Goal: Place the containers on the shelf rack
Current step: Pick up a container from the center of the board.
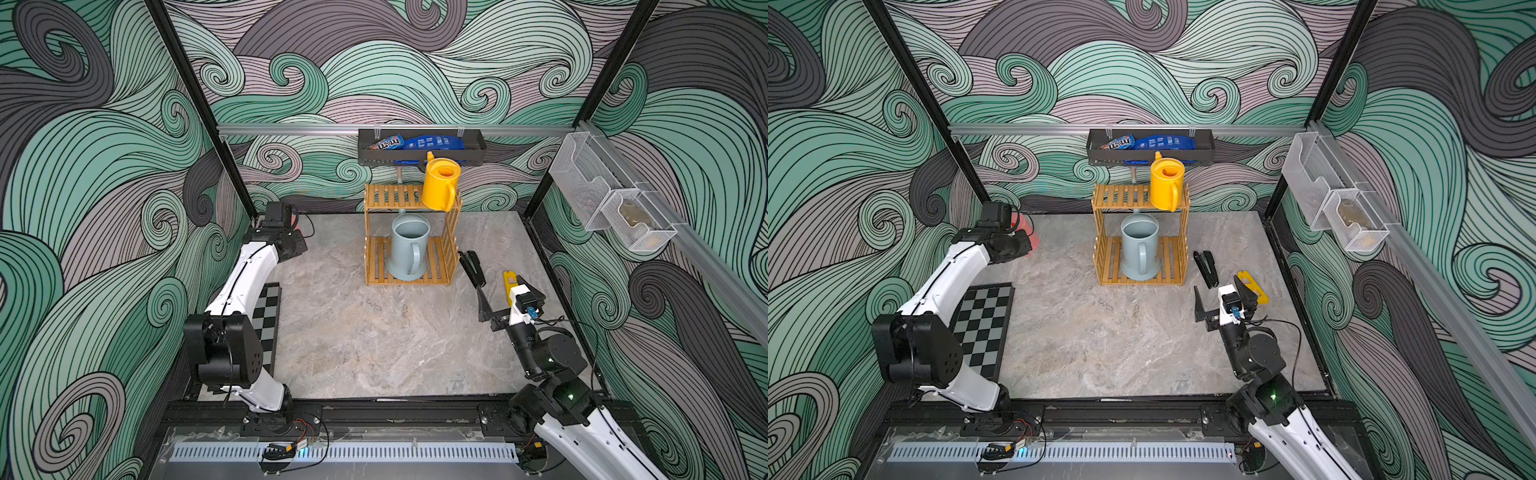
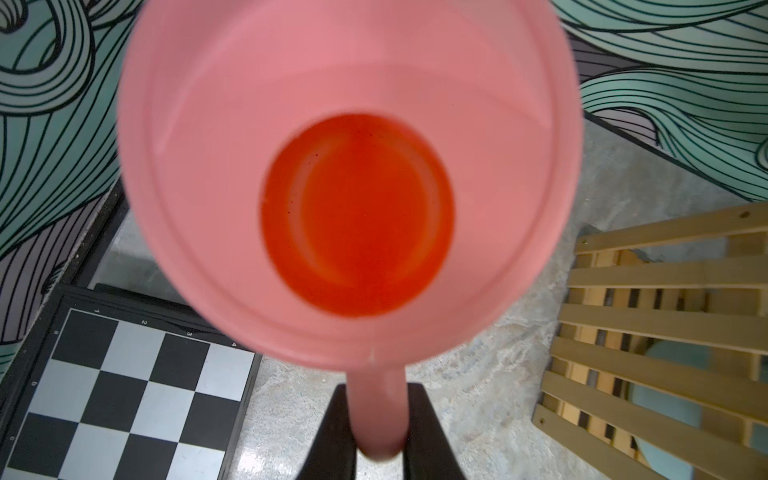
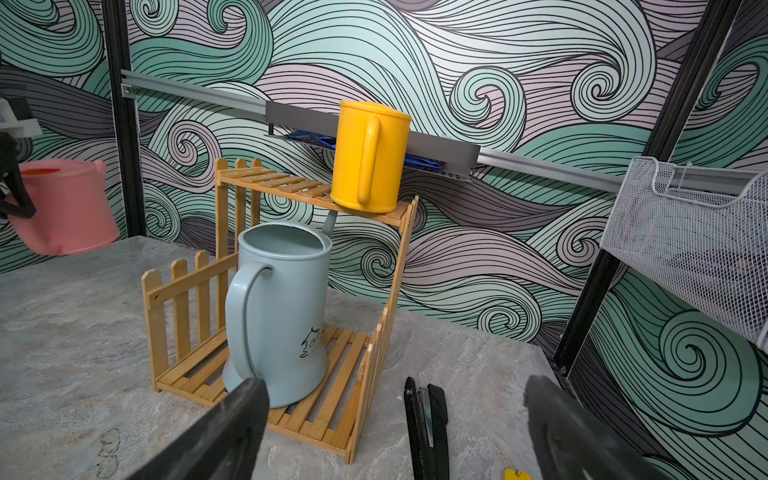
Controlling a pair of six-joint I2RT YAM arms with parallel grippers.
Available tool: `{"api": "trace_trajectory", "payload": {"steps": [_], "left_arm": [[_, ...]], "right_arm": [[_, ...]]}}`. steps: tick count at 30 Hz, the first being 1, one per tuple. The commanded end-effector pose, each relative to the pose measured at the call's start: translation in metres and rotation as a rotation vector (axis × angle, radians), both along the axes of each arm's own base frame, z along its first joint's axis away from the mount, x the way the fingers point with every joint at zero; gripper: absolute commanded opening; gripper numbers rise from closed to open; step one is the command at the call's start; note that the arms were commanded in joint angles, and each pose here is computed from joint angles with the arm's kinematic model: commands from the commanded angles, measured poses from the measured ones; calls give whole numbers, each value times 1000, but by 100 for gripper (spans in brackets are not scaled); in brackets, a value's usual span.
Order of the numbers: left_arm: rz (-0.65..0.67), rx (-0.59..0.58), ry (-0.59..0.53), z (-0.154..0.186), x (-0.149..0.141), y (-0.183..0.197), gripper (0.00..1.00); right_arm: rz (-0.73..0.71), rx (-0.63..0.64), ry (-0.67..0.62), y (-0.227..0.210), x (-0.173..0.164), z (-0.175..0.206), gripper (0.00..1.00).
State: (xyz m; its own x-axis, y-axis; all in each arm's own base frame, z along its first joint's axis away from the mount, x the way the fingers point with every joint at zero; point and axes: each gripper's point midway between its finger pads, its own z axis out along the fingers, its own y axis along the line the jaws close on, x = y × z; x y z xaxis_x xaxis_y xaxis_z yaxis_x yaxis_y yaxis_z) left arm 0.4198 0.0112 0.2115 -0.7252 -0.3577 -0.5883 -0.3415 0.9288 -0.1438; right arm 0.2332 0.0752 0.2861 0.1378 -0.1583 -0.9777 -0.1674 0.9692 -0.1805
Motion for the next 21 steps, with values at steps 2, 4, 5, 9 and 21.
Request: {"api": "trace_trajectory", "payload": {"steps": [2, 4, 5, 9, 21], "left_arm": [[-128, -8, -27, 42, -12, -25, 0], [-178, -8, -75, 61, -10, -36, 0], [-199, -2, -97, 70, -9, -41, 0], [-253, -7, -163, 103, -12, -59, 0], [-373, -69, -336, 171, -17, -117, 0]], "right_arm": [[-21, 10, -22, -4, -1, 4, 99], [-11, 9, -21, -2, -1, 4, 99], [-7, 10, -22, -1, -1, 4, 99], [-21, 10, -18, -4, -1, 3, 99], [-19, 8, -14, -3, 1, 1, 99]]}}
